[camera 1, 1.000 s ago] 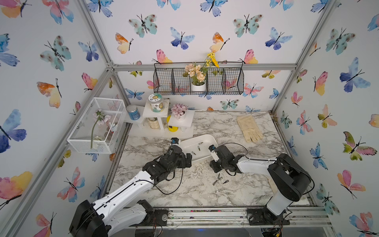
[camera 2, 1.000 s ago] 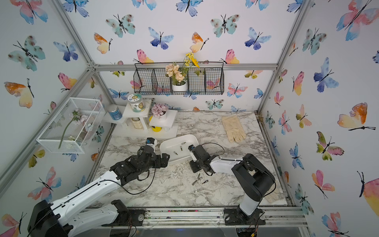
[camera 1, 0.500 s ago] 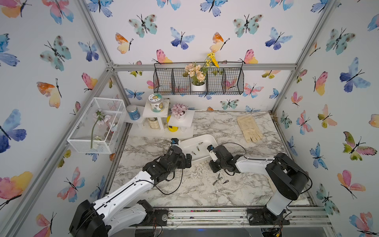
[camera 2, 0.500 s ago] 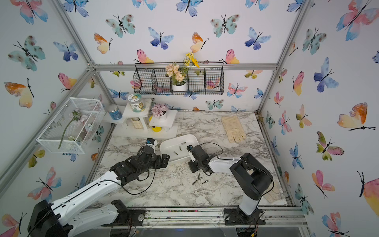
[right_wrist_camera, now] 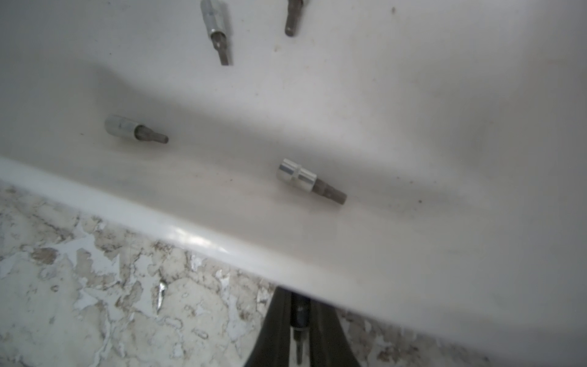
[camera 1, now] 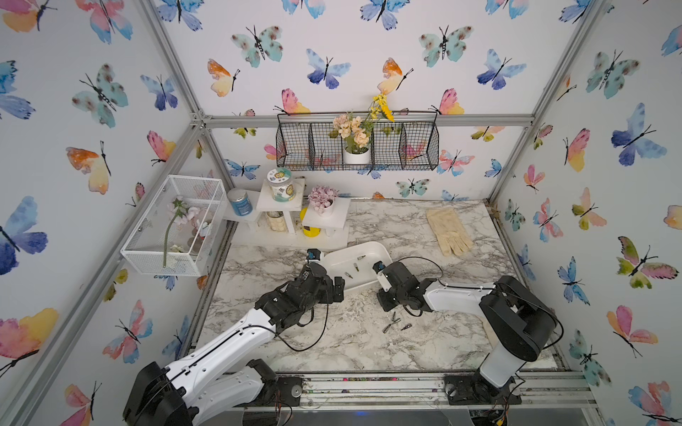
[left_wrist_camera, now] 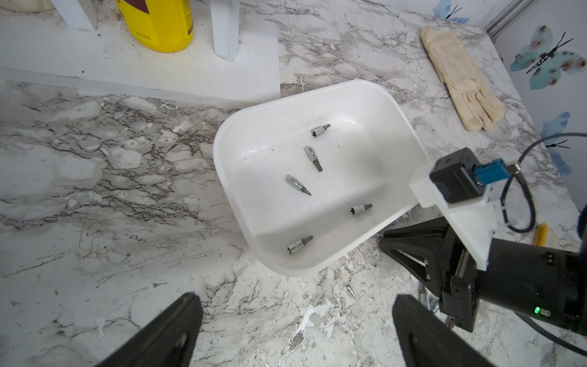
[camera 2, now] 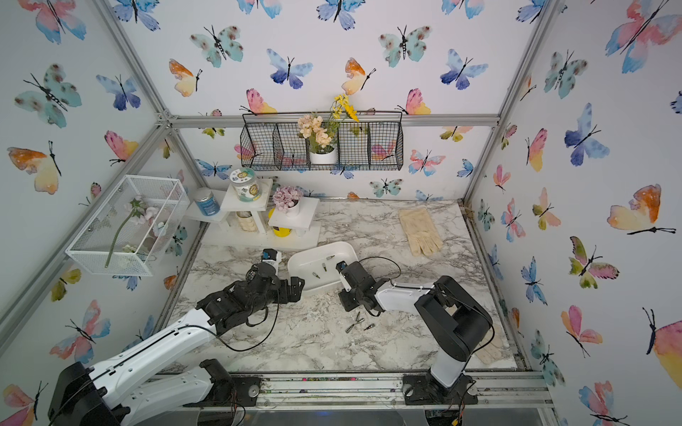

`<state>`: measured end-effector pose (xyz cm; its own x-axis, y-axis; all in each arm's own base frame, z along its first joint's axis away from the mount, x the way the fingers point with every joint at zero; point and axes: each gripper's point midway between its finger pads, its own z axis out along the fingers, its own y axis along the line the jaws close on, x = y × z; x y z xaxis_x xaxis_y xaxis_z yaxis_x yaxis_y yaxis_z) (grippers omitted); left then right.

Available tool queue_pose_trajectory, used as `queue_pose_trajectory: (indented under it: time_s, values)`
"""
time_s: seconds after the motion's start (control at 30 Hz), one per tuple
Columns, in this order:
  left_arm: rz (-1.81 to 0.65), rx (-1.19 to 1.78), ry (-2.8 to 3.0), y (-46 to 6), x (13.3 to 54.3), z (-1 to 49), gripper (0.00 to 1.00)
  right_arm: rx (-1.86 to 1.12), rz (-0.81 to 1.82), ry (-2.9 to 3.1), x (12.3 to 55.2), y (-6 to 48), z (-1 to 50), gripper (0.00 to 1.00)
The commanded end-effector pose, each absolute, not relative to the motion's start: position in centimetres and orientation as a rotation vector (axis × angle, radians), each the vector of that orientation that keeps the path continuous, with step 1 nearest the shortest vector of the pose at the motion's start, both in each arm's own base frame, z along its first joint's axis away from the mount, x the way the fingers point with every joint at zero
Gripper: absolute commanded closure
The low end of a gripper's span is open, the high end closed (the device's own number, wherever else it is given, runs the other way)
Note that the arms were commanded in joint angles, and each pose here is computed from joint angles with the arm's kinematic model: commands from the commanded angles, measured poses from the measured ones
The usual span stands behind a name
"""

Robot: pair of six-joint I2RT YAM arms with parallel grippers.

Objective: Put the bit on the desktop into the storage box
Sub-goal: Place the screwdriver bit in the storage box.

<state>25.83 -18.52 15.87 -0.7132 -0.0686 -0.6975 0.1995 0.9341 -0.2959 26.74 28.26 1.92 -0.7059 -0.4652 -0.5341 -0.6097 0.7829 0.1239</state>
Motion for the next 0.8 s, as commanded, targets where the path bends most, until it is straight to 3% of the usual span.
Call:
queue_pose_trajectory:
  time_s: [0.0, 0.37, 0.6, 0.77]
  values:
    - [-0.433, 0.063, 2.320, -17.7, 25.7, 15.8, 0.01, -0.785, 0.379, 2.498, 26.3, 27.6, 3.0, 0.91]
    - [-0.442, 0.047, 2.294, -17.4, 25.6, 16.4, 0.01, -0.700, 0.410, 2.396, 26.2, 26.5, 9.1, 0.91]
    - [-0.468, 0.053, 2.279, -17.3, 25.2, 16.6, 0.01, -0.646, 0.455, 2.285, 28.6, 28.5, 13.9, 0.91]
    - [-0.477, 0.065, 2.284, -17.3, 24.9, 16.4, 0.01, -0.656, 0.430, 2.279, 31.2, 30.8, 14.3, 0.92]
